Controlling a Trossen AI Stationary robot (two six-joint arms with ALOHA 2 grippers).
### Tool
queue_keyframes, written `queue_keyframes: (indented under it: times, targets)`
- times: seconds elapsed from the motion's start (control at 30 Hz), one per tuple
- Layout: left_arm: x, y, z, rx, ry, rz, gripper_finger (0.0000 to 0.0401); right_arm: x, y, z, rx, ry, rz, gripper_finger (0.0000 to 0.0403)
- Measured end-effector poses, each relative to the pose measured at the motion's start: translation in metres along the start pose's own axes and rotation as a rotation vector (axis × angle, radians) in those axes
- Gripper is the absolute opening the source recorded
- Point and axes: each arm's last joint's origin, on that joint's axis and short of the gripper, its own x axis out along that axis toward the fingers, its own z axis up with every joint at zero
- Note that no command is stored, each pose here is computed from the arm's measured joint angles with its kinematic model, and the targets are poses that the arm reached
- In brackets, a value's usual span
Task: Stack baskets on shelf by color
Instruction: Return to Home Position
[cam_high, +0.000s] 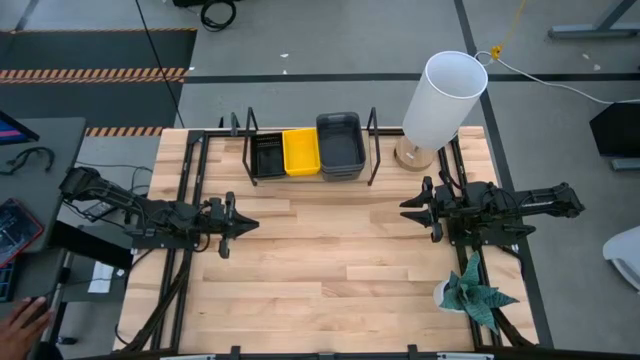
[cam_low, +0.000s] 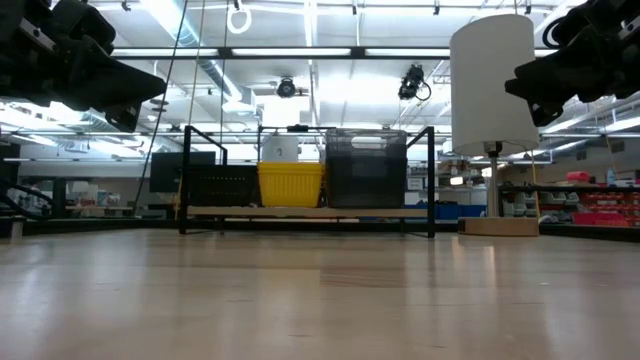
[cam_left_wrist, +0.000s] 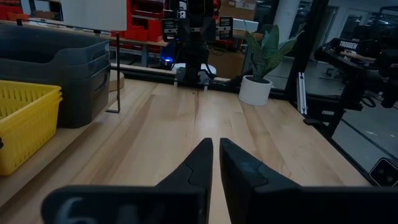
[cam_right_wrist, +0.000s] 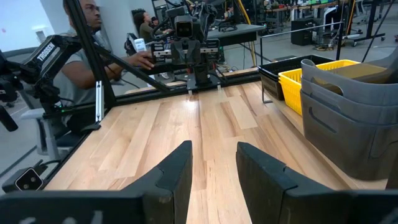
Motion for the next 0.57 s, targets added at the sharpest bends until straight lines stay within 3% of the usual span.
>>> queue_keyframes:
  times: [0.57]
  targets:
    - [0.0000,0.0000,0.0000,0.000,0.000,0.000,0.0032,0.0000,0.0000,0.0000,0.000,0.000,0.000,0.0130]
